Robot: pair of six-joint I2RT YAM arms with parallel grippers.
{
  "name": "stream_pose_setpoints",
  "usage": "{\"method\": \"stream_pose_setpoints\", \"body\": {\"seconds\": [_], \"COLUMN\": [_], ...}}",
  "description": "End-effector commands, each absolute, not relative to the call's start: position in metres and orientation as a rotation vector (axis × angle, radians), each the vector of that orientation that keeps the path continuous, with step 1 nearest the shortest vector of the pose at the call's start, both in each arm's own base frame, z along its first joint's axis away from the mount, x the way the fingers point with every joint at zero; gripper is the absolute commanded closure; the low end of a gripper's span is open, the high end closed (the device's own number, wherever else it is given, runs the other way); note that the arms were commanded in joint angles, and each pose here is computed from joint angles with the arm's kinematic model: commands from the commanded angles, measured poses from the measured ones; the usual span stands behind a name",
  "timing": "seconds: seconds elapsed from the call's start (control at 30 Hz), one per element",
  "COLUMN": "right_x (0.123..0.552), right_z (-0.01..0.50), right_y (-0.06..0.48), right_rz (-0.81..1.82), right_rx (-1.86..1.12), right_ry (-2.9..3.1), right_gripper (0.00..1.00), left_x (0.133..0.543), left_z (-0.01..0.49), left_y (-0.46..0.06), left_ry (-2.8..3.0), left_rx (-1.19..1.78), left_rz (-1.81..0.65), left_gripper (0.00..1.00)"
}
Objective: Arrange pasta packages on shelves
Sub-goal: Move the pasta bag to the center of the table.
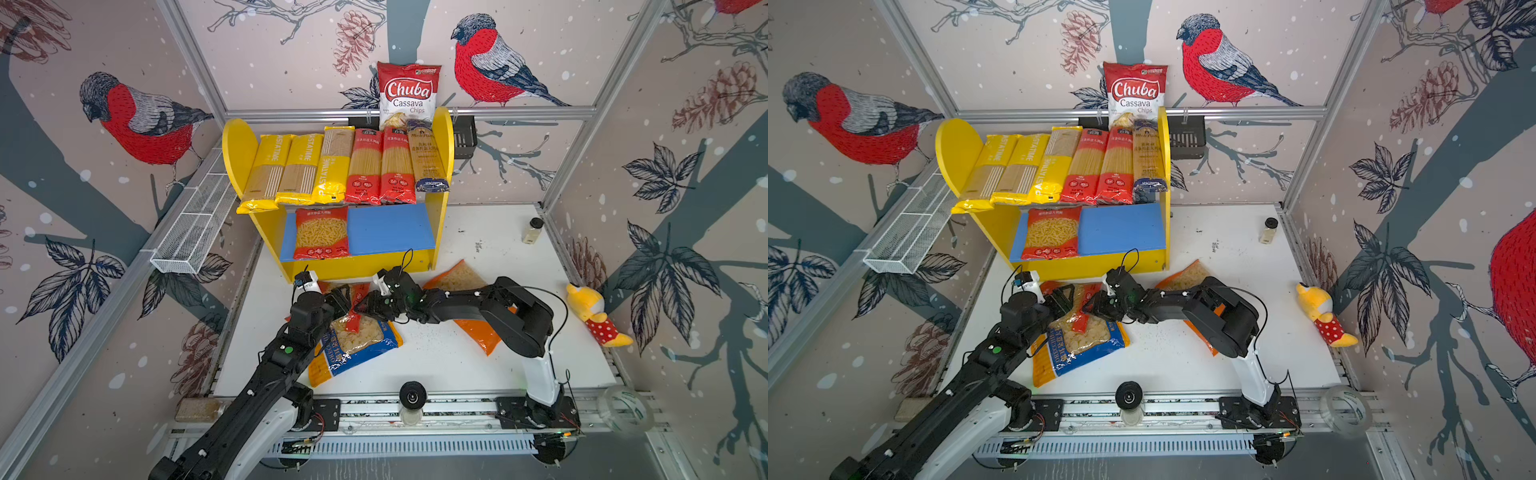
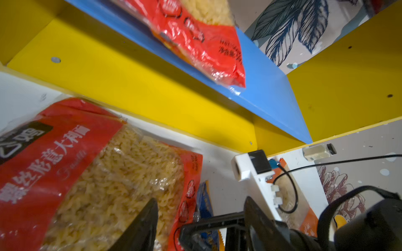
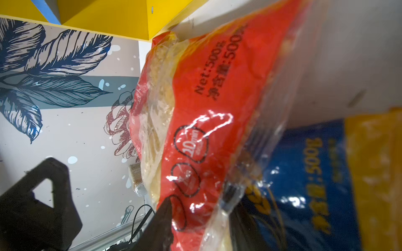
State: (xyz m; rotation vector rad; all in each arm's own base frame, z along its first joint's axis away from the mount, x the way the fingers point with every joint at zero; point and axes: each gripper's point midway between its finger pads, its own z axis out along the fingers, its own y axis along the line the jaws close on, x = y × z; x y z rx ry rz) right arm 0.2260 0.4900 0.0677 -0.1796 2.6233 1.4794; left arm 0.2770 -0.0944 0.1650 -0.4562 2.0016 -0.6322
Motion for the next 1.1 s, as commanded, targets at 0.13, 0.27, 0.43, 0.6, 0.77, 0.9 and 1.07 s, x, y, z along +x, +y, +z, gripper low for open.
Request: {"method": "stream_pose_setpoints", "body": {"seconds": [0.13, 0.27, 0.43, 0.6, 0.77, 0.9, 1.07], "right_x": [0.223, 0.221, 0.214, 0.211, 0.213, 0.212, 0.184], "right_z": [0.085, 0.097, 0.106, 0.107, 0.094, 0.083, 0.061], "right_y": [0.49, 0.481, 0.457, 0.412, 0.344, 0.299, 0.288], "right_rz": [1.509, 1.513, 1.482, 1.438, 1.313, 1.172, 1.022], "right_rx": [-0.257, -0.283, -0.298, -0.236, -0.108, -0.034, -0.146], "right_ry": [2.564, 2.537, 2.533, 2.553, 2.607, 2.643, 2.723], "right_gripper": [0.85, 0.95, 1.0, 1.0, 1.0, 1.0, 1.0], "left_x": [0.283, 0.283, 0.284, 0.287, 0.285, 0.275, 0.256], "left_z": [0.179, 0.183, 0.189, 0.2, 0.209, 0.206, 0.192], "left_y": [-0.095, -0.097, -0.099, -0.107, -0.137, -0.166, -0.201], "left_ry": [1.949, 1.94, 1.934, 1.918, 1.941, 1.995, 2.074], "left_rx": [-0.45, -0.447, -0.431, -0.402, -0.259, -0.118, 0.001], "left_rz": [-0.638, -0.65, -0.649, -0.686, -0.769, -0.815, -0.879], "left_gripper": [0.38, 0.38, 0.38, 0.38, 0.38, 0.38, 0.37]}}
